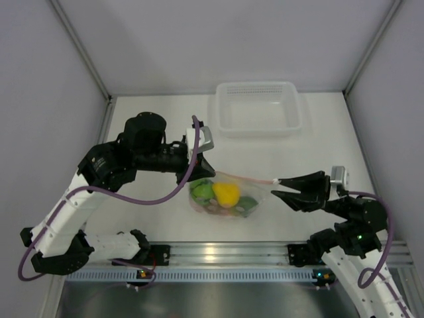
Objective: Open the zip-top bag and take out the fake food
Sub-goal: Pick up the zipper food storage bag at the center of the board, then unzip the zipper food storage bag at the center of the board, then open the zipper of the food storage bag at the center of the board.
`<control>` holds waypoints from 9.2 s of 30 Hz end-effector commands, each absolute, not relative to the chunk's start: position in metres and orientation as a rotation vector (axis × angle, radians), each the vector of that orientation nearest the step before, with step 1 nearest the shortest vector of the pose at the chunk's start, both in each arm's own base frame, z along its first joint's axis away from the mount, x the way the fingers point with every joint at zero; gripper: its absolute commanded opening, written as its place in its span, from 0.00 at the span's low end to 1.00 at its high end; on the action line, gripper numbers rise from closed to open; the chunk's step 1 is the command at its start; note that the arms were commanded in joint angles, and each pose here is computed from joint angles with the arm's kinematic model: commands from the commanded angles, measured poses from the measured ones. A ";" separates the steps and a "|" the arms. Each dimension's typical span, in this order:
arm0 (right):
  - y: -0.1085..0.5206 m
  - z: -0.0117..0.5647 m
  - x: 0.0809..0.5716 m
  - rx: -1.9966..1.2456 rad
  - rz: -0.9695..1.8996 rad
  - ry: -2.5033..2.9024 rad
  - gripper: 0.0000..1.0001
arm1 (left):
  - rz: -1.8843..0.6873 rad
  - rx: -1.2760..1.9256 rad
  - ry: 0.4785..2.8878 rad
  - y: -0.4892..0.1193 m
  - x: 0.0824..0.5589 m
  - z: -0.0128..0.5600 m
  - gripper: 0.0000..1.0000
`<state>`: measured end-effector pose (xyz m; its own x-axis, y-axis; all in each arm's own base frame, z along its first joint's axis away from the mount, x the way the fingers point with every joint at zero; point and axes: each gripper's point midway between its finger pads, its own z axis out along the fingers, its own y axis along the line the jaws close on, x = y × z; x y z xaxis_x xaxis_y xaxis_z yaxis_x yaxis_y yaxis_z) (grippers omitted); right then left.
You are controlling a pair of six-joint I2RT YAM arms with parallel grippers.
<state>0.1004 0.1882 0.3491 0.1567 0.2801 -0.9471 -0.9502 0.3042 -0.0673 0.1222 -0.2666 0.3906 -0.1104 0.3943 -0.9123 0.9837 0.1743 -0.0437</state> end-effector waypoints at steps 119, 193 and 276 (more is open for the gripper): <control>0.202 0.364 0.120 -0.891 0.950 1.165 0.00 | -1.425 1.619 1.354 -0.396 0.121 0.369 0.00; 0.126 0.443 0.116 -0.612 0.596 1.091 0.00 | -1.179 1.325 1.634 -0.274 0.208 0.300 0.00; 0.222 0.377 0.119 -1.245 0.924 1.133 0.00 | -0.908 1.290 1.399 -0.302 0.200 0.383 0.96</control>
<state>0.1245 0.2219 0.3646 0.1494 -0.0840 -0.9852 -0.9765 0.1440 -0.1604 0.2078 -0.3065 0.3640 -0.0235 0.2952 -0.9552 0.9839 0.1761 0.0302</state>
